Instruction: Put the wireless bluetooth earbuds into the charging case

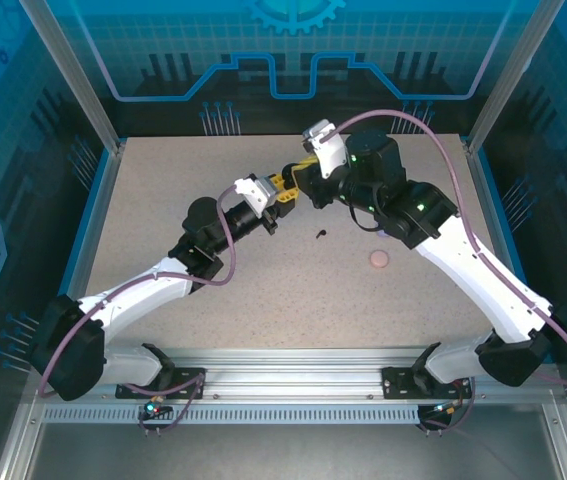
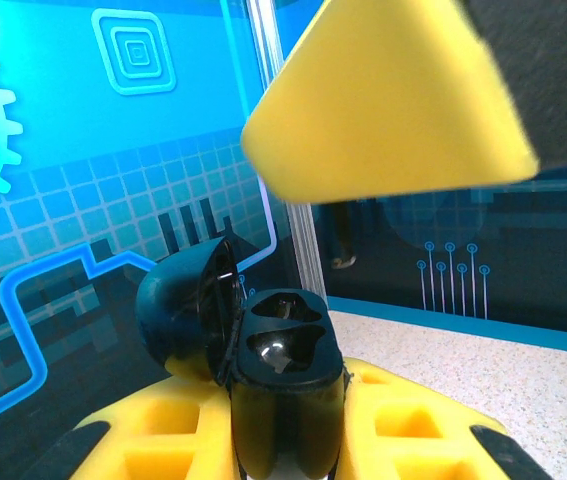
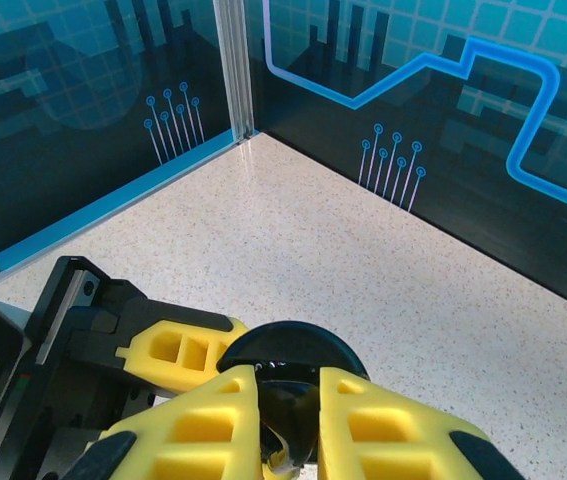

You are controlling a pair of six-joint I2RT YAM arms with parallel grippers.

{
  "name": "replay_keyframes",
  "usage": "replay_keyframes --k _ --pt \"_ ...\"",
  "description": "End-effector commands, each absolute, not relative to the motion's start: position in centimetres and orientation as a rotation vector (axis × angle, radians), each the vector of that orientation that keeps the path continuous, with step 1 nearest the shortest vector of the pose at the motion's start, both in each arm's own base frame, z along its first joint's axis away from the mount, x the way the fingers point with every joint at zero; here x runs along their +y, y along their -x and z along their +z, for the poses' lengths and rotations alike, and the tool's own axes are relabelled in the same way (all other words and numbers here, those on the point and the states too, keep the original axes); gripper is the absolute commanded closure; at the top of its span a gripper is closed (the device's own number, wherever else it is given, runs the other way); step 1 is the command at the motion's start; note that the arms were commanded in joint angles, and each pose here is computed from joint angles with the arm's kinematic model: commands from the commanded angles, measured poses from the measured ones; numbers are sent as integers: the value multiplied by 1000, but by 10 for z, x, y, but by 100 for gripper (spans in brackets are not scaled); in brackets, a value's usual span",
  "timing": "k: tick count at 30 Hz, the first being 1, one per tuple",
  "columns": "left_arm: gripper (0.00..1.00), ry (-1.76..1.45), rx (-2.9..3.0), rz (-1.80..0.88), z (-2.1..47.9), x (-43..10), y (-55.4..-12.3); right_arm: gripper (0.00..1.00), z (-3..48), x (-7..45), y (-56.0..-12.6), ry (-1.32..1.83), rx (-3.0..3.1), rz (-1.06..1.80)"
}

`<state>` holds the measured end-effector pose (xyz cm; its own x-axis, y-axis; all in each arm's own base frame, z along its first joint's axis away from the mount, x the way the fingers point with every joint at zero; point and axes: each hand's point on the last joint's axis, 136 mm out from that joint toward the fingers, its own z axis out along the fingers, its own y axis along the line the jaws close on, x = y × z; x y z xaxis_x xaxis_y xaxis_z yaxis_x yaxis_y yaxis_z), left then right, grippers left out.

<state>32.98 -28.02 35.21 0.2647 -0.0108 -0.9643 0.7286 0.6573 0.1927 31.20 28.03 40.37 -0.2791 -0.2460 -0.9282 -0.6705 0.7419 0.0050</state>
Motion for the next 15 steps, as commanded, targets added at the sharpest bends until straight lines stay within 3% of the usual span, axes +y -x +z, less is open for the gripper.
replay_keyframes --k 1,15 --pt "100 -720 1172 -565 368 -285 -328 84 404 288 -313 705 1845 496" --pt "100 -720 1171 -561 370 -285 -328 85 386 289 -320 706 1901 466"
